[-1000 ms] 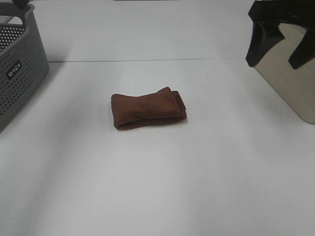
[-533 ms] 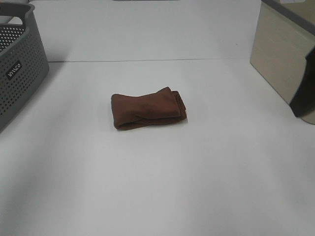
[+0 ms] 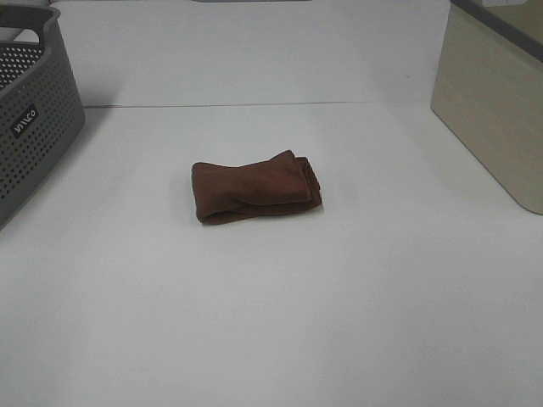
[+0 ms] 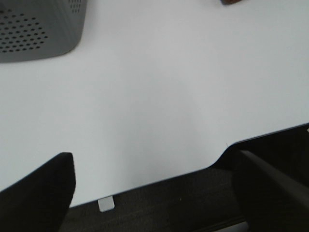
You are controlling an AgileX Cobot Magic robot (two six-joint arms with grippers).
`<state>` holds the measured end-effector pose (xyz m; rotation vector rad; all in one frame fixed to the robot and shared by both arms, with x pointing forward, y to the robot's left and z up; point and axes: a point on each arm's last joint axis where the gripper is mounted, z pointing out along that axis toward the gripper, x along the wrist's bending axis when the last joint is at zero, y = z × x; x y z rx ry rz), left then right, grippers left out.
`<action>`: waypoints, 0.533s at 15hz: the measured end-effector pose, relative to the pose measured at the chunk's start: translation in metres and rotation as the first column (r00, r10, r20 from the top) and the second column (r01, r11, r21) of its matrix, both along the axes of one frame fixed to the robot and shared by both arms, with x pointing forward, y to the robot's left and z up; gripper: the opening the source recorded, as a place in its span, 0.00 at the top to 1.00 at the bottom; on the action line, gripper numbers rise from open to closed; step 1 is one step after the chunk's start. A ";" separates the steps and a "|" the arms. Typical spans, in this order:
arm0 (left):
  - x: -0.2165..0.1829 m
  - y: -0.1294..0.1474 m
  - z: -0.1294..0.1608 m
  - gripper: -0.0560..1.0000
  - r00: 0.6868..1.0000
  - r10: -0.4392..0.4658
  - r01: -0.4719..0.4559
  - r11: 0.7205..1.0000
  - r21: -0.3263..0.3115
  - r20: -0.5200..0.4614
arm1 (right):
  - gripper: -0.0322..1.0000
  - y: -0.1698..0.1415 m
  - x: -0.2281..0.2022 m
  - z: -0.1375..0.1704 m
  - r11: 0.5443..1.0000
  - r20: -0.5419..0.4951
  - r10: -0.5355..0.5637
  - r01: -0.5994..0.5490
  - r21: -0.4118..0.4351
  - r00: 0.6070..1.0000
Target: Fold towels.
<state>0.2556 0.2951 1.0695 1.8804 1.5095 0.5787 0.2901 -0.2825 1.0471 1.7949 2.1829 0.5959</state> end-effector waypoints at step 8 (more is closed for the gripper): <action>-0.017 -0.002 -0.015 0.16 0.959 -0.122 0.129 0.992 -0.008 0.256 | 0.21 -0.011 -0.048 -0.001 0.998 0.394 -0.001 -0.024 0.060 0.919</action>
